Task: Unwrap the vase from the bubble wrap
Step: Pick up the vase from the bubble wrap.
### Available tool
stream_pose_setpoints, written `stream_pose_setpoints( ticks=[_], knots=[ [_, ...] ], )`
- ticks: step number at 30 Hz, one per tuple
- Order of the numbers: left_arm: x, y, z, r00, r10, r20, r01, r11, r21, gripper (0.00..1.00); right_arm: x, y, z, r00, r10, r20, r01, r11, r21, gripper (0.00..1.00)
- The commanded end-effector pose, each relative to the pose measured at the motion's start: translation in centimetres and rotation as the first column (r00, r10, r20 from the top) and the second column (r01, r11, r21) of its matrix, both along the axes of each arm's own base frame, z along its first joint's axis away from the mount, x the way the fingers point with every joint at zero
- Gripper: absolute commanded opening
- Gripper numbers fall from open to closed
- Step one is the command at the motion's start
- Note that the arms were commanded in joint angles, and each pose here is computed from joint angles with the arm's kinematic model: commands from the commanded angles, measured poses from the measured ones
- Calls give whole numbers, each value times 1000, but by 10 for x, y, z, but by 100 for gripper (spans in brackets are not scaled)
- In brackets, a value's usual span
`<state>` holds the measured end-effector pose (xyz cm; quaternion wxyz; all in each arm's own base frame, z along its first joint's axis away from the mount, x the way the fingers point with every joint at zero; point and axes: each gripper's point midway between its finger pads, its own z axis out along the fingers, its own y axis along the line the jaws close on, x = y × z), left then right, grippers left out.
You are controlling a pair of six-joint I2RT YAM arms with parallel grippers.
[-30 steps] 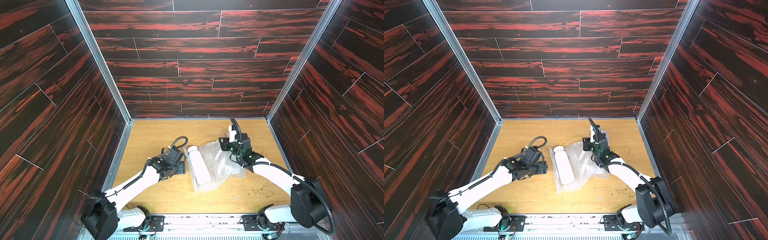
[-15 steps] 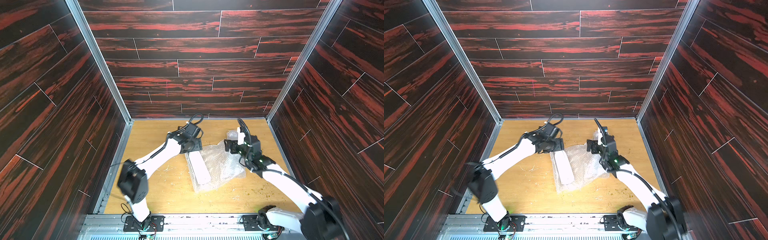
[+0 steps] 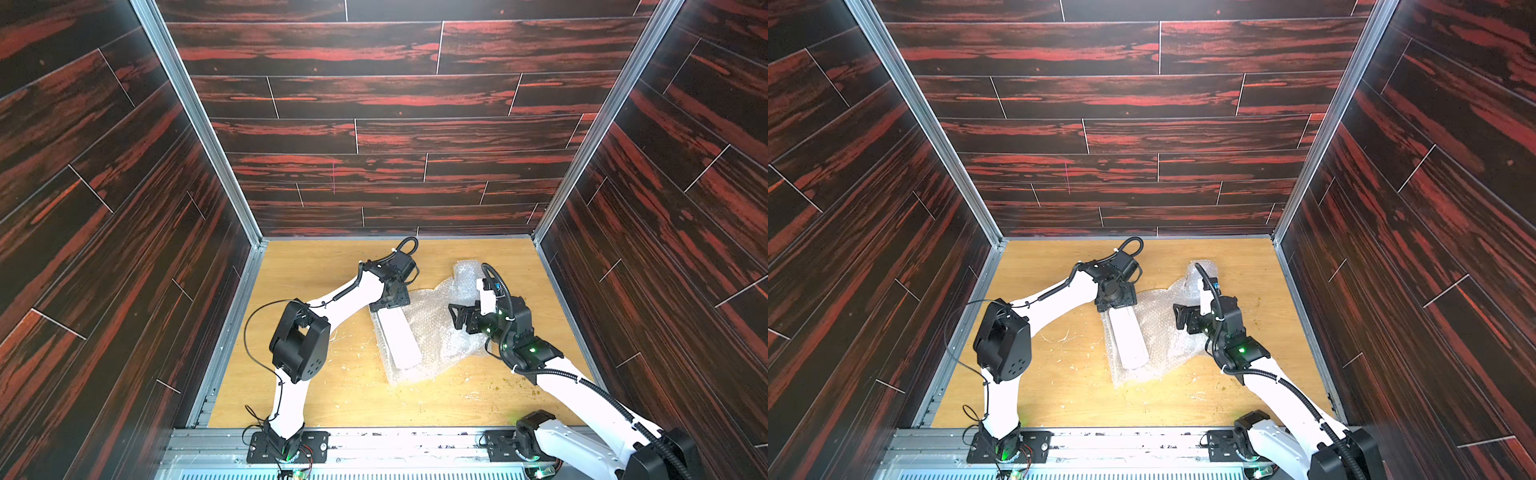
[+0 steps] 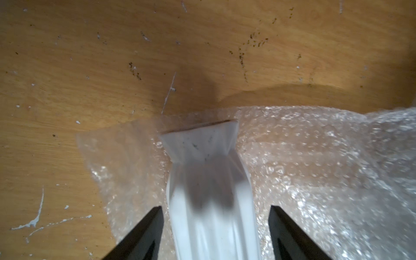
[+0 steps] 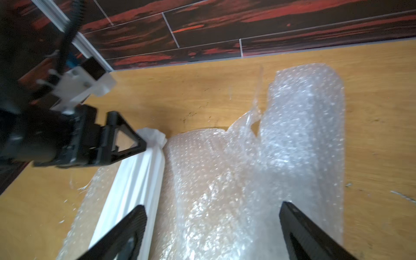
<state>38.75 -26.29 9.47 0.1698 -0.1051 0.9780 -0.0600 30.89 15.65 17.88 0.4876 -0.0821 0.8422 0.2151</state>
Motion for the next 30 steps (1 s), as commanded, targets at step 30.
stream_pose_setpoints(
  ticks=[30],
  knots=[
    [13, 32, -78, 985, 37, -167, -14, 991, 135, 71, -14, -6, 9, 999, -3, 53, 2, 1000, 24, 96]
  ],
)
